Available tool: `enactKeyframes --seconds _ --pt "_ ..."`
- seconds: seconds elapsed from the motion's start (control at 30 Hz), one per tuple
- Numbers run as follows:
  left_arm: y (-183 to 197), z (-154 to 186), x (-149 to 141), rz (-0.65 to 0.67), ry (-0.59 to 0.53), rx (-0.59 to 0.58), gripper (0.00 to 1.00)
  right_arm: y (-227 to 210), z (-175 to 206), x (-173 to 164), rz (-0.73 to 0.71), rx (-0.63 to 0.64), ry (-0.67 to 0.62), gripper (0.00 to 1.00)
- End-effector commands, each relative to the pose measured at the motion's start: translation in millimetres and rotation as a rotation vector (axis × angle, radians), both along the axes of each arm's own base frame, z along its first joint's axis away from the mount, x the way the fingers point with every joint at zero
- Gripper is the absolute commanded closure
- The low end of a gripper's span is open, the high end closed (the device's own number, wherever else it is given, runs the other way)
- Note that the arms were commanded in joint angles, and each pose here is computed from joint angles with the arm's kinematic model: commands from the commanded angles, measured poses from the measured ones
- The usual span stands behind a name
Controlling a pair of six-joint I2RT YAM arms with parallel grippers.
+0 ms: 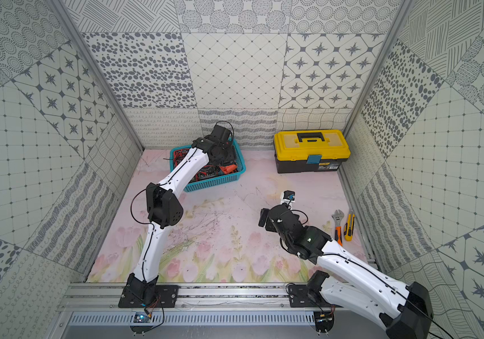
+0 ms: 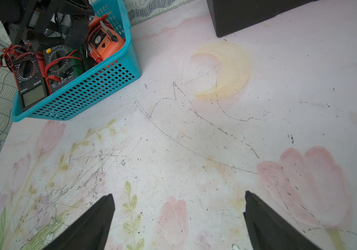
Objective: Put the multimeter into the basket
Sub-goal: Place the multimeter in the basket.
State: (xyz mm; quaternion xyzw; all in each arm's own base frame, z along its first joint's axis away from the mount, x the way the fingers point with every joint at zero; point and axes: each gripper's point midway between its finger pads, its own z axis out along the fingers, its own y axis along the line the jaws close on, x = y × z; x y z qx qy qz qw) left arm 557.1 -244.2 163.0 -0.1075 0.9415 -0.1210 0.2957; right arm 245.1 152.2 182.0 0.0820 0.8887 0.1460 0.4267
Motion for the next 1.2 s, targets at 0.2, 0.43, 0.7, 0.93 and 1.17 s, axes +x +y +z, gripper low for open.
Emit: enactKeyframes --seconds 0.2,0.43,0.7,0.93,1.17 --pt "26.3 -46.5 -7.9 0.099 0.127 0.069 0.70 2.0 8.8 2.8 -0.008 0.018 -0.023 0.02" --pt "32.0 -72.0 -19.0 0.118 0.205 0.113 0.66 10.7 5.8 6.9 0.009 0.027 -0.018 0.02" --pt "16.6 -70.3 -15.1 0.045 0.193 0.077 0.18 11.8 7.2 6.5 0.017 0.031 -0.019 0.02" --pt "8.3 -19.4 -18.1 0.002 0.104 0.063 0.01 11.7 11.3 6.8 0.026 0.020 -0.031 0.02" --pt "1.0 25.8 -38.6 -0.040 0.046 0.057 0.01 8.6 19.0 8.7 0.023 -0.002 -0.052 0.02"
